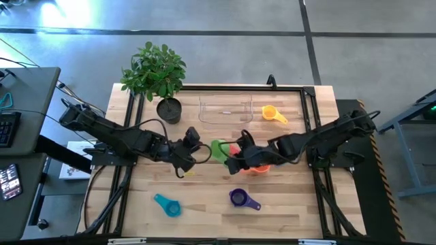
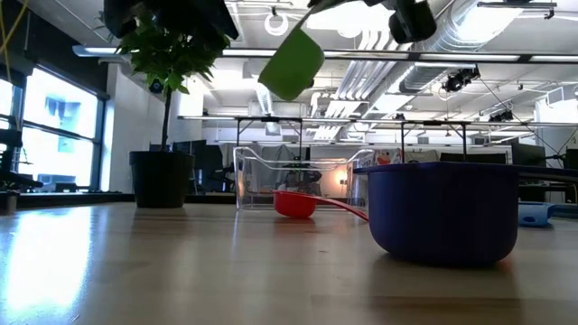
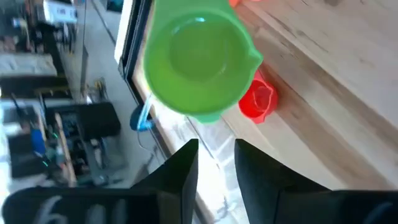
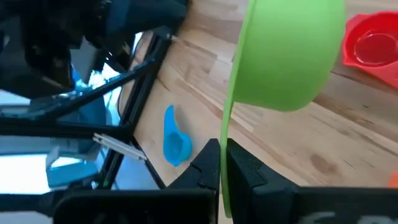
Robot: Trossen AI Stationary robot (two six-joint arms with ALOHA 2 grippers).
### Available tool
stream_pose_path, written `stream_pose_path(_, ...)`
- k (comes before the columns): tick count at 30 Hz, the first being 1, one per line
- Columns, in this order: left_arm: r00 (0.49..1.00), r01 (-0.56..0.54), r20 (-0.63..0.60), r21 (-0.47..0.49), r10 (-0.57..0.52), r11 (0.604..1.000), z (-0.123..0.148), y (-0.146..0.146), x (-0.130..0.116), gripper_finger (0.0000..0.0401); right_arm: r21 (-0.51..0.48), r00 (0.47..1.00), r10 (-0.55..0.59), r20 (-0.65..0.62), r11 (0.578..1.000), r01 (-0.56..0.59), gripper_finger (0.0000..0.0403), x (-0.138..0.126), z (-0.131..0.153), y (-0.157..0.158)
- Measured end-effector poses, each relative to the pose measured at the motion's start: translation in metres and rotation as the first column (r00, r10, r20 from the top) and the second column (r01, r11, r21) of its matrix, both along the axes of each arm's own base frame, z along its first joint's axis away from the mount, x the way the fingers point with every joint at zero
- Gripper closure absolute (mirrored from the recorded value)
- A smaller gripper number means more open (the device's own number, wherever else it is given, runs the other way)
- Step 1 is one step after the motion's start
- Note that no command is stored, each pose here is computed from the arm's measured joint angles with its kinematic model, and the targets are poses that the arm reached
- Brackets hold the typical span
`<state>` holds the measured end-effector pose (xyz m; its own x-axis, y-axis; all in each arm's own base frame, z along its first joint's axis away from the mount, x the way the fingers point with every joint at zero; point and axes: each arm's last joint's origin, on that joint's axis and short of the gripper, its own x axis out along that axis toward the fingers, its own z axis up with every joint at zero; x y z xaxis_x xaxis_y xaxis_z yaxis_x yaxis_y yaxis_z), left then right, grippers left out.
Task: Nest measuring cups in basket
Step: Stack the green measuring cup on top of the orange measuring cup
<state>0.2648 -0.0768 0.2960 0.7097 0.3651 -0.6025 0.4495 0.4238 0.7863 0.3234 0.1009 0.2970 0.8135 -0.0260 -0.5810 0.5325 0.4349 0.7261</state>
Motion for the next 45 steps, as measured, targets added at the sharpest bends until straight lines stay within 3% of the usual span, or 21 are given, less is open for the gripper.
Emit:
stream_pose_path(7, 0.978, -0.148, 0.115, -0.183, 0.171, 0.972, 0.010, 0.004, -0.007, 0.0307, -0.117, 0.982, -0.180, 0.050, 0.976, 0.185, 0.0403, -0.016, -0.001, 0.028)
stream_pose_path(11, 0.949, -0.213, 0.163, -0.309, 0.272, 0.927, 0.016, 0.006, -0.013, 0.0309, -0.196, 0.934, -0.327, 0.141, 0.916, 0.351, 0.0403, -0.031, -0.001, 0.043)
stream_pose_path(15, 0.928, -0.235, 0.188, -0.375, 0.322, 0.897, 0.021, 0.008, -0.018, 0.0309, -0.221, 0.874, -0.414, 0.257, 0.855, 0.470, 0.0403, -0.045, 0.001, 0.059)
stream_pose_path(23, 0.925, -0.232, 0.194, -0.392, 0.327, 0.890, 0.024, 0.009, -0.021, 0.0309, -0.280, 0.790, -0.457, 0.409, 0.761, 0.586, 0.0403, -0.059, 0.002, 0.076)
stream_pose_path(31, 0.925, -0.235, 0.191, -0.389, 0.327, 0.891, 0.024, 0.009, -0.021, 0.0311, -0.289, 0.778, -0.472, 0.414, 0.743, 0.604, 0.0403, -0.066, -0.002, 0.074)
stream_pose_path(38, 0.925, -0.235, 0.191, -0.390, 0.328, 0.890, 0.024, 0.009, -0.021, 0.0311, -0.218, 0.734, -0.563, 0.379, 0.717, 0.662, 0.0403, -0.087, -0.013, 0.058)
stream_pose_path(45, 0.925, -0.234, 0.192, -0.390, 0.328, 0.890, 0.024, 0.009, -0.021, 0.0311, -0.236, 0.760, -0.552, 0.344, 0.733, 0.638, 0.0403, -0.107, 0.000, 0.049)
